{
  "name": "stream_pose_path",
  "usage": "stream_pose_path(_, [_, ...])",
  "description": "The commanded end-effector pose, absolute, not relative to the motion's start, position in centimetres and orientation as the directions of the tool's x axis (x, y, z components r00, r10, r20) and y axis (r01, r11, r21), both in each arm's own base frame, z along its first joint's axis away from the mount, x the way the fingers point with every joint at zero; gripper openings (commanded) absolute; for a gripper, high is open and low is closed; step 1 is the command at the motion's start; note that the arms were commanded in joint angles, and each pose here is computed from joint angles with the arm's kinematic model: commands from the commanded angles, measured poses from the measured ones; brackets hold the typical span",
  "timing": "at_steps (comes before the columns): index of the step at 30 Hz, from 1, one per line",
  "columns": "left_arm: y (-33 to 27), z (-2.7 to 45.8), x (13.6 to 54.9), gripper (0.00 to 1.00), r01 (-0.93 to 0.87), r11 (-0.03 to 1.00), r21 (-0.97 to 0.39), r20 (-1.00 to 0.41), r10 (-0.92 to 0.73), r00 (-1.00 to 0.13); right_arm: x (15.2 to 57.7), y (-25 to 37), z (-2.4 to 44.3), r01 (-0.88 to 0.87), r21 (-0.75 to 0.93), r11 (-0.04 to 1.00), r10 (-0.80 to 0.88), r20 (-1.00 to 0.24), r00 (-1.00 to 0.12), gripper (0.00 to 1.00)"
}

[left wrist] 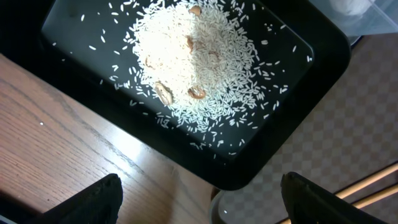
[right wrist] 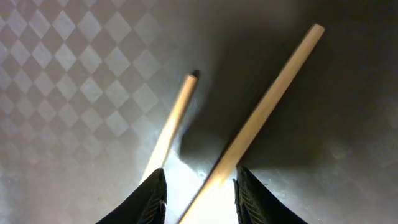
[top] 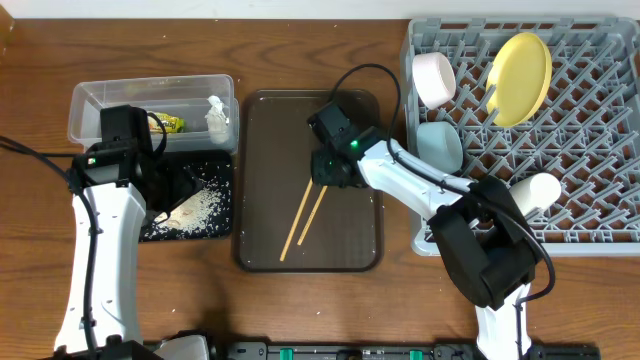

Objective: Sort waste into correct bins and load items into the dishwasher rack
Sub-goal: 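Grasp one chopstick with the right gripper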

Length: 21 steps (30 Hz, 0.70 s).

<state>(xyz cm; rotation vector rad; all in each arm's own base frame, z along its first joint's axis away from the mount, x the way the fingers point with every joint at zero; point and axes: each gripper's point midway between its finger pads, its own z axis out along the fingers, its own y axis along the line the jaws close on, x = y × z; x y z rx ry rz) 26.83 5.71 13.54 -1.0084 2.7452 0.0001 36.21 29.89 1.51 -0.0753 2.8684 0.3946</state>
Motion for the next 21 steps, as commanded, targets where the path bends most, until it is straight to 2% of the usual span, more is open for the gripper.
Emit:
stream_pose_path(1, [5.8, 13.4, 26.5, 0.84, -0.65, 0.757, -0.066, -0.194, -0.649, -0.735, 35.6, 29.9, 1.1, -0.078, 0.256, 0.963, -0.024, -0.208, -0.978, 0.34])
stream_pose_path(6, [5.8, 13.4, 26.5, 0.84, -0.651, 0.756, -0.067, -0.196, -0.649, -0.735, 34.5, 29.3, 0.7, -0.074, 0.222, 0.972, -0.035, -0.171, -0.985, 0.34])
stream_pose_path(17, [5.8, 13.4, 26.5, 0.84, -0.65, 0.757, -0.067, -0.195, -0.649, -0.735, 33.2, 30.0, -0.9, -0.122, 0.129, 0.984, -0.096, -0.191, -0.977, 0.36])
stream_pose_path(21, [5.8, 13.4, 26.5, 0.84, -0.651, 0.756, -0.066, -0.195, -0.649, -0.735, 32.5, 30.0, -1.4, -0.132, 0.108, 0.985, -0.112, -0.176, -0.978, 0.33])
